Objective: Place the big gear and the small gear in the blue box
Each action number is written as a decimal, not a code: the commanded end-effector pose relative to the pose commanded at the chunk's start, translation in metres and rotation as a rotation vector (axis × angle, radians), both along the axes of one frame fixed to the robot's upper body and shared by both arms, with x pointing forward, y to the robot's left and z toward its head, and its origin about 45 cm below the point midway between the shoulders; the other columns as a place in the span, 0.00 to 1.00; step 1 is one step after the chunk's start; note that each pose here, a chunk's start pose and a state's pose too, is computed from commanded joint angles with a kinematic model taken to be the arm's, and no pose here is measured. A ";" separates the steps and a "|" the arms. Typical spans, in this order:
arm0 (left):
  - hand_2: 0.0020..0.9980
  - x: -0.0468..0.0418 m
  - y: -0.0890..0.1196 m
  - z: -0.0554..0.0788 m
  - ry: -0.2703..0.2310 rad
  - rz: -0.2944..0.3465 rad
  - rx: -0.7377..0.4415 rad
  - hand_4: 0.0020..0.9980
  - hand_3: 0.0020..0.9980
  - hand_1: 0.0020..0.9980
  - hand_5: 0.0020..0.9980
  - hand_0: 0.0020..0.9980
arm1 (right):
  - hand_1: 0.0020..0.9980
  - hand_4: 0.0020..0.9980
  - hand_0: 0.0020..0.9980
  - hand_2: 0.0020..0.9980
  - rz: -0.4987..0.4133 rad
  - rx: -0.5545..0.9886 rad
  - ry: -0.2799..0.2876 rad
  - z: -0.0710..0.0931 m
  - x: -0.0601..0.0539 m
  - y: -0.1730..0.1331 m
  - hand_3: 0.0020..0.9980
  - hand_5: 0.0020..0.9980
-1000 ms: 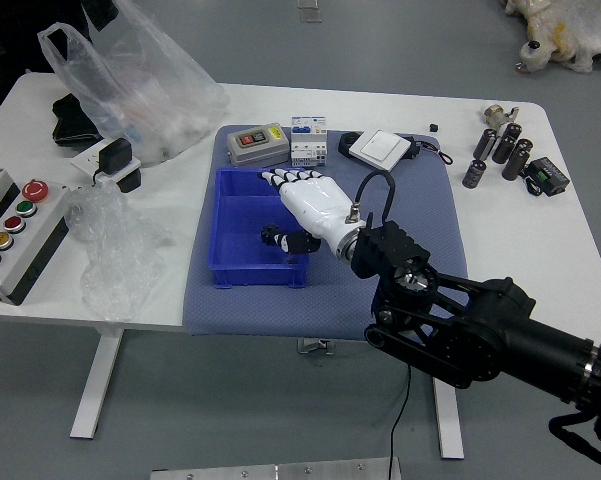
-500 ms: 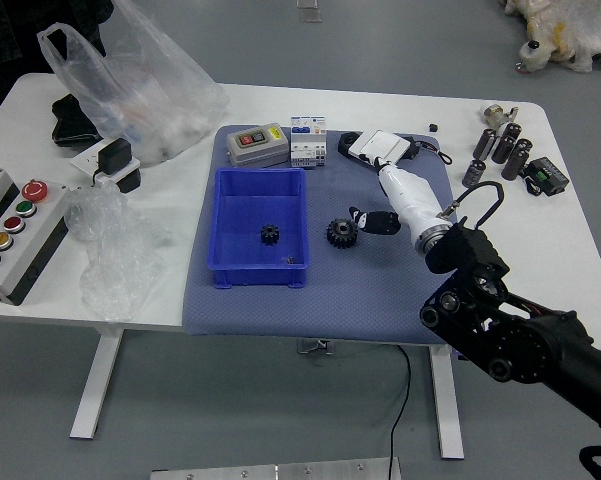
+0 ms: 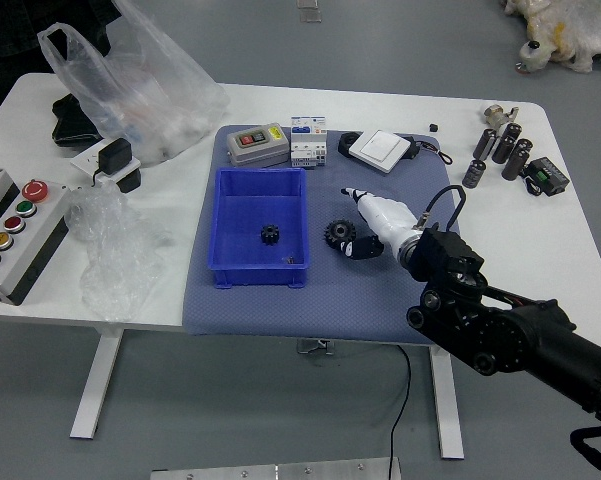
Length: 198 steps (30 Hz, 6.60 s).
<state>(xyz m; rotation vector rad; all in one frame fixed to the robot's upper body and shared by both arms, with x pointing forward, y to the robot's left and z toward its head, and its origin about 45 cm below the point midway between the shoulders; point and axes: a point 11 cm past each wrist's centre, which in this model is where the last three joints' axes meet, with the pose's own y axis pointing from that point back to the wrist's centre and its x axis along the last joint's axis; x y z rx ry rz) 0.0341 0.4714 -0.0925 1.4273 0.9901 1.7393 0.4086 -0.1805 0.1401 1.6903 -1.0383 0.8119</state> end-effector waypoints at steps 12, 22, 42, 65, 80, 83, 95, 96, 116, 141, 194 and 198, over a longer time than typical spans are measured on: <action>0.55 -0.0009 -0.001 0.000 0.003 0.001 -0.001 0.72 0.68 0.58 0.28 0.63 | 0.91 0.93 0.86 0.99 0.023 0.032 -0.034 0.012 0.000 0.010 1.00 0.28; 0.55 -0.0008 -0.001 -0.001 0.003 0.000 -0.002 0.72 0.68 0.58 0.28 0.62 | 0.88 0.91 0.84 0.94 0.019 0.047 -0.047 0.019 0.003 0.007 0.95 0.29; 0.55 0.0014 -0.001 0.000 0.002 -0.007 -0.003 0.72 0.68 0.58 0.28 0.62 | 0.55 0.31 0.69 0.45 0.007 -0.052 -0.005 -0.009 0.000 0.001 0.53 0.00; 0.55 -0.0071 -0.004 -0.003 0.018 -0.003 -0.009 0.72 0.68 0.58 0.27 0.62 | 0.57 0.39 0.69 0.48 0.146 0.087 -0.282 0.081 -0.003 0.049 0.55 0.00; 0.55 -0.0120 -0.004 -0.003 0.035 -0.006 -0.009 0.72 0.68 0.58 0.27 0.63 | 0.69 0.45 0.74 0.66 0.292 0.043 -0.286 0.067 -0.008 0.097 0.62 0.00; 0.55 -0.0124 -0.004 -0.003 0.038 -0.006 -0.009 0.72 0.68 0.58 0.27 0.63 | 0.85 0.42 0.85 0.85 0.286 0.007 -0.259 0.059 -0.006 0.095 0.74 0.20; 0.55 -0.0122 -0.005 -0.003 0.038 -0.006 -0.010 0.71 0.68 0.58 0.27 0.63 | 0.98 0.50 0.94 0.98 0.305 -0.052 -0.217 0.040 -0.011 0.098 0.90 0.23; 0.55 -0.0122 -0.005 -0.003 0.038 -0.006 -0.010 0.71 0.68 0.58 0.27 0.63 | 0.98 0.50 0.94 0.98 0.304 -0.046 -0.223 0.043 -0.011 0.098 0.90 0.23; 0.55 -0.0147 -0.010 -0.005 0.033 0.005 -0.019 0.71 0.68 0.58 0.27 0.63 | 0.86 0.60 0.83 0.88 -0.011 0.589 -0.340 0.089 -0.018 0.013 0.87 0.23; 0.55 0.0123 -0.010 -0.003 -0.031 -0.066 -0.017 0.71 0.68 0.57 0.28 0.62 | 0.63 0.75 0.70 0.66 -0.505 1.340 -0.238 0.016 -0.076 -0.116 0.65 0.49; 0.55 0.0146 0.009 0.006 -0.039 -0.071 0.021 0.71 0.68 0.58 0.27 0.63 | 0.60 0.75 0.67 0.65 -0.647 1.386 -0.350 0.017 -0.078 -0.156 0.65 0.50; 0.55 0.0176 0.009 0.006 -0.043 -0.076 0.022 0.71 0.68 0.58 0.27 0.63 | 0.60 0.75 0.67 0.65 -0.648 1.389 -0.353 0.018 -0.078 -0.156 0.65 0.50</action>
